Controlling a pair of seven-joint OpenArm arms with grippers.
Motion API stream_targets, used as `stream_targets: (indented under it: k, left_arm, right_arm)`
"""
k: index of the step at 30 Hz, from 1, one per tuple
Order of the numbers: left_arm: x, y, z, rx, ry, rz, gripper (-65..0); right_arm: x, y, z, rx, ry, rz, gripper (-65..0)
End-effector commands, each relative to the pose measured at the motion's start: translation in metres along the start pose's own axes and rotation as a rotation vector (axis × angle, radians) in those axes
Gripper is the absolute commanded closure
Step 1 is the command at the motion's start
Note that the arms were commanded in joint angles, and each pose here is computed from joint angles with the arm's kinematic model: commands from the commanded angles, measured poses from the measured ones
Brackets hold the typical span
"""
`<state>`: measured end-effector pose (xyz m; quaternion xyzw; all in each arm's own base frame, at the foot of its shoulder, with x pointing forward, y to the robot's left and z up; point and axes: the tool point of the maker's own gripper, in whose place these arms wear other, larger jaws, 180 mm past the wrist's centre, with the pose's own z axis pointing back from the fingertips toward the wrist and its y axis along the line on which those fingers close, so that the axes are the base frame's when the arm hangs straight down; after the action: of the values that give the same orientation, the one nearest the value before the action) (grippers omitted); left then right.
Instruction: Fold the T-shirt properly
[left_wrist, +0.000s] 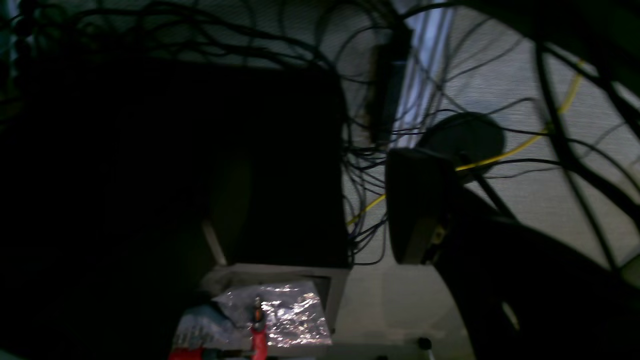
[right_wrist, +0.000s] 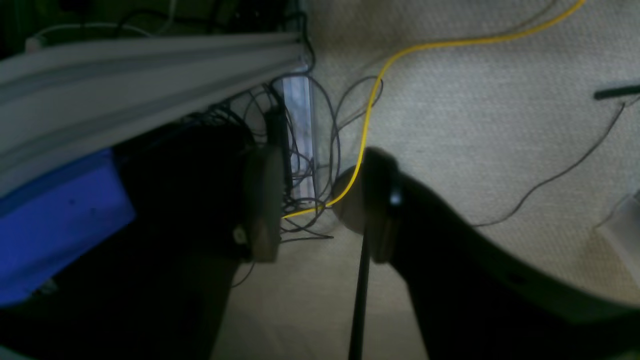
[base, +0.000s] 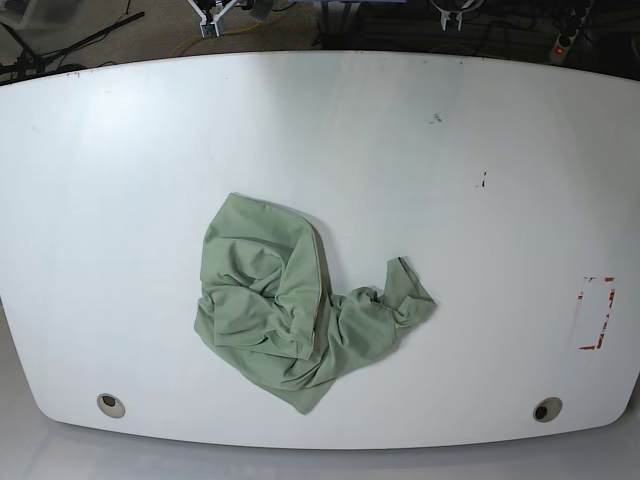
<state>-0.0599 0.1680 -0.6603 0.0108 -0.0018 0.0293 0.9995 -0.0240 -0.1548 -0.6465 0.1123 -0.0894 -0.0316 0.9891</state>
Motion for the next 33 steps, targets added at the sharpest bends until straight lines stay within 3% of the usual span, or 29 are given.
stream_targets:
  k: [1, 5, 7, 10, 12, 28, 33]
  left_arm:
    - [0.005, 0.005, 0.002, 0.006, -0.064, 0.003, -38.7]
    - [0.004, 0.009, 0.003, 0.011, -0.074, 0.003, -38.8]
    - [-0.019, 0.021, 0.021, 0.029, -0.191, -0.011, -38.7]
    - [-0.034, 0.022, 0.031, 0.028, -0.235, -0.013, -38.6]
    - [-0.017, 0.015, 0.025, 0.021, -0.240, -0.017, -38.8]
    - [-0.022, 0.016, 0.027, 0.023, -0.237, -0.016, -38.8]
    - [-0.011, 0.021, 0.044, 0.032, -0.324, -0.039, -38.8]
  right_arm:
    - [-0.011, -0.014, 0.008, -0.043, -0.003, 0.008, -25.5]
    - [-0.014, -0.015, 0.010, -0.053, -0.010, 0.011, -25.5]
    - [-0.033, -0.013, 0.031, -0.072, -0.055, 0.052, -25.4]
    - [-0.034, -0.007, 0.039, -0.060, -0.081, 0.064, -25.4]
    - [-0.010, 0.005, 0.026, -0.035, -0.102, 0.065, -24.7]
    - [-0.024, 0.018, 0.031, -0.022, -0.101, 0.051, -24.6]
    - [-0.028, 0.025, 0.049, -0.012, -0.139, 0.072, -24.6]
